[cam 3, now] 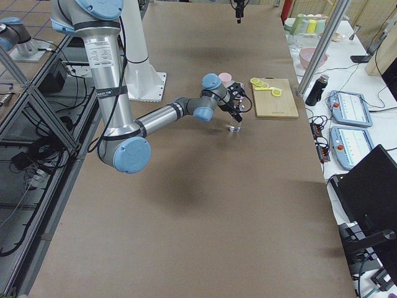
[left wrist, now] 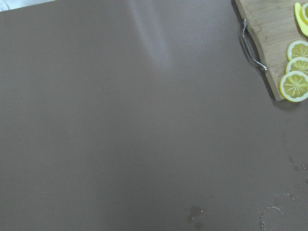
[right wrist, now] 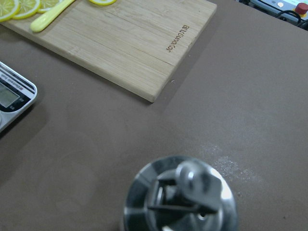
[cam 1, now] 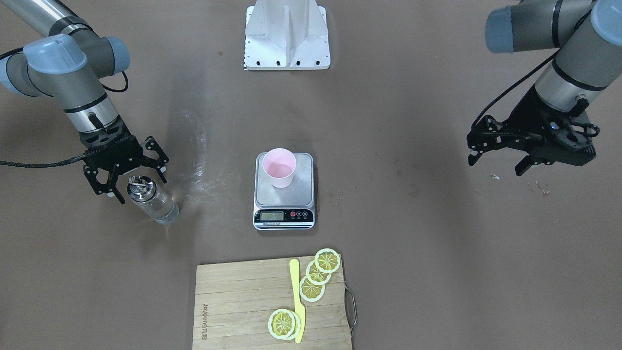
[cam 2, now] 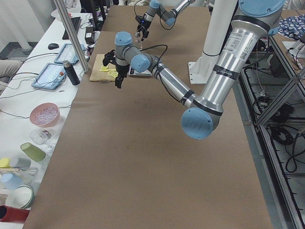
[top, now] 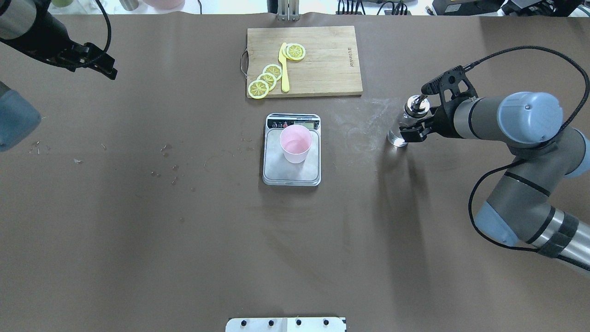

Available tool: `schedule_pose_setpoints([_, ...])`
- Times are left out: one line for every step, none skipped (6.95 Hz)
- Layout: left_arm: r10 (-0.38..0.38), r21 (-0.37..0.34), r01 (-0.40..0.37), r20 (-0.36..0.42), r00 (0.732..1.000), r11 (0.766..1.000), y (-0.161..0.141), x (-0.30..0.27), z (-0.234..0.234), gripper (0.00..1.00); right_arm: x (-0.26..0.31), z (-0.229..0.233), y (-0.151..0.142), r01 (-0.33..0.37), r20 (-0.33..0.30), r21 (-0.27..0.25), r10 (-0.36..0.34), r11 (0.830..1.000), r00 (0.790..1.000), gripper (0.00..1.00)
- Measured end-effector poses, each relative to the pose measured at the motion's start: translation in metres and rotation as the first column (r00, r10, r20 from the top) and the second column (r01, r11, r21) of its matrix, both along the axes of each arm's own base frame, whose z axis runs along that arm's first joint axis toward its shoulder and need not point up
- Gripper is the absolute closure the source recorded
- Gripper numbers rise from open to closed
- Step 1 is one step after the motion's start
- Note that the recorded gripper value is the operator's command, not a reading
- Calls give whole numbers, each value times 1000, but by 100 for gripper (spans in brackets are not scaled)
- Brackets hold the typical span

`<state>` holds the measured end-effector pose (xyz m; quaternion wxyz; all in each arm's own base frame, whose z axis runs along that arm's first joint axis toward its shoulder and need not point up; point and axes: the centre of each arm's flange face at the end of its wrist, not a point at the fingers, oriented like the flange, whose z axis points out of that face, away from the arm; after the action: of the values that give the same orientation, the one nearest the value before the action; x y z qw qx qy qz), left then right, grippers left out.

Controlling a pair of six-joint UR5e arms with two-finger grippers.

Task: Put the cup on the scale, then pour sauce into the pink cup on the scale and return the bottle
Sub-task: 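Lower the right gripper around the glass sauce bottle and close it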

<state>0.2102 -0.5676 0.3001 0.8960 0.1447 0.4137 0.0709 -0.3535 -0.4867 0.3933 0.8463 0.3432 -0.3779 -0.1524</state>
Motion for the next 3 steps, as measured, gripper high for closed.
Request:
schedule_pose_setpoints([-1,0,1,0,1000,1000,0,0,0,3,-4,-1,0,1,4,-1,-1,1000,1000,0])
schedule_pose_setpoints([-1,1,1,0,1000,1000,1,0,-1,3,-8,2,-1,-6,29,-4,6,1000,1000,0])
schedule_pose_setpoints([-2,0,2,0,1000,1000,1,0,-1,3,-13,16,-5,-17,80,1,17,1000,997,0])
